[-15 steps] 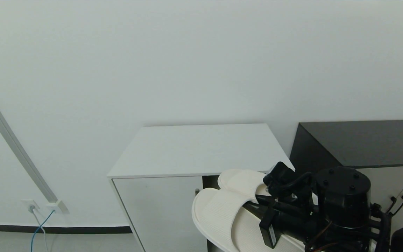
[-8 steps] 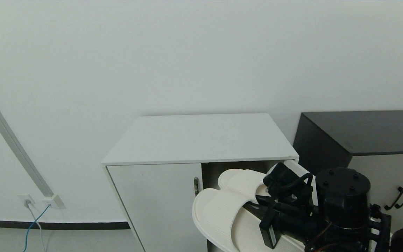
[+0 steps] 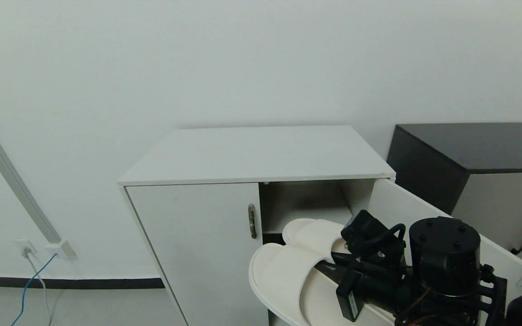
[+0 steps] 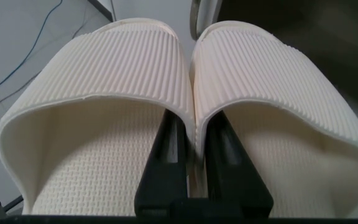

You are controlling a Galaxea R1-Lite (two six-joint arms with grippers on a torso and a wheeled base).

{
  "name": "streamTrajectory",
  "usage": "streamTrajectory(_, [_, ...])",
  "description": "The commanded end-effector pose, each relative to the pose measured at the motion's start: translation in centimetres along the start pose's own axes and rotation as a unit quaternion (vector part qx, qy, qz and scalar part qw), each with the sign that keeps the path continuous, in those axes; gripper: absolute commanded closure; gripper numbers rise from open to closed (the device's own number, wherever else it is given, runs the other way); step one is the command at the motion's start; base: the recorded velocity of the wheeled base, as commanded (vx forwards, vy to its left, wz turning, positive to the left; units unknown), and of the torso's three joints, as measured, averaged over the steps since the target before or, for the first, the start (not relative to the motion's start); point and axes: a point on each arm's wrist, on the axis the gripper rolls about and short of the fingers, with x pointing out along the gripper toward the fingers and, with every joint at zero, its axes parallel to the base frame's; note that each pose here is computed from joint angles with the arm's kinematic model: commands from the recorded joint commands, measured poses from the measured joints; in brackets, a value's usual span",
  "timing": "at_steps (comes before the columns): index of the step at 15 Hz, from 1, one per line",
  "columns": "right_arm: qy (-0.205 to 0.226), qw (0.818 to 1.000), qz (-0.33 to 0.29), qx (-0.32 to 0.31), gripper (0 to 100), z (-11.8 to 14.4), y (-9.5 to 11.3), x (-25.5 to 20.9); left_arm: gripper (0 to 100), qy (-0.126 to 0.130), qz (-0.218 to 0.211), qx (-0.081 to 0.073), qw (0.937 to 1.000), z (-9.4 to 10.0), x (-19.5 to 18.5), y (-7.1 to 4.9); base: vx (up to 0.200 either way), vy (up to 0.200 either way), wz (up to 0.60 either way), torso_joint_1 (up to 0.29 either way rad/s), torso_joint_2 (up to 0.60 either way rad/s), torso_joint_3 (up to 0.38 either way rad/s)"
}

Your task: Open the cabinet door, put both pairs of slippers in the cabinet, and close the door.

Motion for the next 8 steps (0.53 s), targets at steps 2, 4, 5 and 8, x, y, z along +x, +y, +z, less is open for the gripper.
streamTrajectory(2, [0.001,1.000,0.000,0.000,100,-0.06,0.02,-0.02,100,0.001,0.000,0.000,1.0000,-0.01,0.01,0.00,0.000,0.000,0.00,-0.181,0.50,0.315])
streamTrajectory(4, [0.002,1.000,0.001,0.000,100,-0.10,0.02,0.01,100,0.000,0.000,0.000,1.0000,0.01,0.01,0.00,0.000,0.000,0.00,-0.166,0.49,0.327])
streamTrajectory(5, [0.002,1.000,0.001,0.000,100,-0.10,0.02,0.01,100,0.001,0.000,0.000,1.0000,-0.01,0.01,0.00,0.000,0.000,0.00,-0.154,0.50,0.330])
streamTrajectory(8, [0.002,1.000,0.000,0.000,100,-0.10,-0.02,0.01,100,0.000,0.000,0.000,1.0000,0.01,0.01,0.00,0.000,0.000,0.00,-0.139,0.48,0.331])
